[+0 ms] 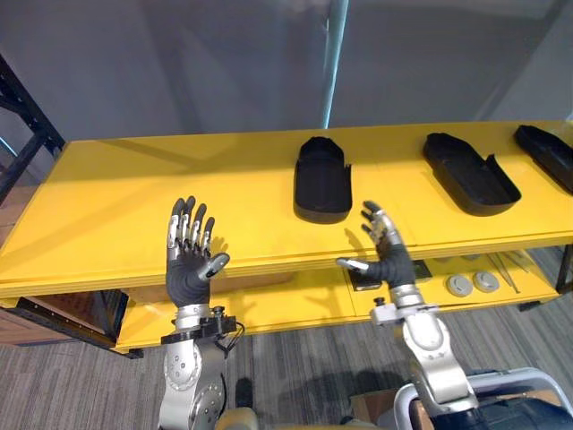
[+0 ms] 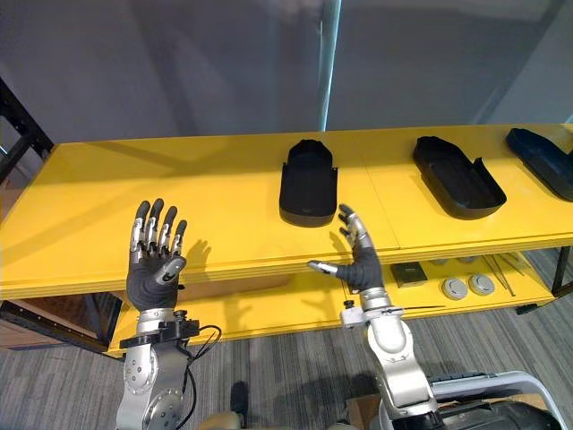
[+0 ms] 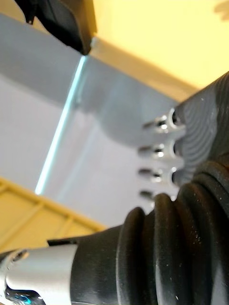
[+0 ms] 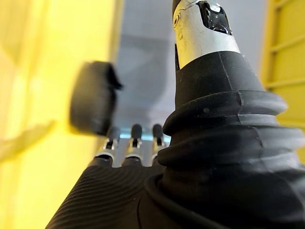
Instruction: Walk over and take plastic housings, then place them on the shelf
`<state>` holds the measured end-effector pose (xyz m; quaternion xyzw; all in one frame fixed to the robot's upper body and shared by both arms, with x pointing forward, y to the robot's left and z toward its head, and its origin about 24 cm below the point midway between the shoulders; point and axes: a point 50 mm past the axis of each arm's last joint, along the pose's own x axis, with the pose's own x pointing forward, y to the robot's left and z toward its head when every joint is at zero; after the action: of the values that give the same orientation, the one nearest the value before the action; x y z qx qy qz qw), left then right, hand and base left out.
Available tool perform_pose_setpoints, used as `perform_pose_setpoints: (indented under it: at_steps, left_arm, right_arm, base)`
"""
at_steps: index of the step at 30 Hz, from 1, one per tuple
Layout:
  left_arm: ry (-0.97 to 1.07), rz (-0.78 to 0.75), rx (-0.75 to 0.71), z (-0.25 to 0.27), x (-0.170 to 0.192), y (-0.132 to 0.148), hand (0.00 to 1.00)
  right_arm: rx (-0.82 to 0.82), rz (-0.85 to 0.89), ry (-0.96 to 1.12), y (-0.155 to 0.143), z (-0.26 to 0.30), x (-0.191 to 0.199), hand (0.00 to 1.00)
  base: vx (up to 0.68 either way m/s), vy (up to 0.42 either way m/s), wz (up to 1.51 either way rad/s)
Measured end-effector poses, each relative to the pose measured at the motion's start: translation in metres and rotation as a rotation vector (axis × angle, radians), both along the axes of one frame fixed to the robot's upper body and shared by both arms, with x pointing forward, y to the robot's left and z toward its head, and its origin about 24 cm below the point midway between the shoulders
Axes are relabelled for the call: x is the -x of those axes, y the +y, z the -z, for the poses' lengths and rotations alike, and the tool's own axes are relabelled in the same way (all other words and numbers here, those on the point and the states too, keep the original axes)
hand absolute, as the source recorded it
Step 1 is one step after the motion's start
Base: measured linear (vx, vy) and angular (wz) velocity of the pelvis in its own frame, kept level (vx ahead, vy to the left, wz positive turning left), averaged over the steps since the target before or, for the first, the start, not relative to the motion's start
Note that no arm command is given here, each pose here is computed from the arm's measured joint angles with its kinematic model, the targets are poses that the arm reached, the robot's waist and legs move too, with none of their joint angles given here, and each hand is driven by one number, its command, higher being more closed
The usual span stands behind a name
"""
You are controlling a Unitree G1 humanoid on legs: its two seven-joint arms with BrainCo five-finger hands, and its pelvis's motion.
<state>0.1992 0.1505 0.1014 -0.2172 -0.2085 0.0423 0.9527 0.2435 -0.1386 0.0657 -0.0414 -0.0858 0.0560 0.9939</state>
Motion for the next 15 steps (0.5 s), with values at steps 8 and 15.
perform_pose_setpoints:
  at_steps: [8,15]
  left_arm:
    - [0.103,0.095,-0.118,0.016,-0.003,-0.008,0.0]
    - [0.118,0.066,-0.249,0.012,-0.027,0.009,0.0]
  right_arm:
    - [-0.024,0.121,0.019,0.0,0.009,-0.004,0.0]
    - [-0.084,0.212,-0.148,-0.004,-0.018,0.0,0.0]
  base:
    - [-0.01,0.001,0.01]
    - [0.0,-0.001,-0.05]
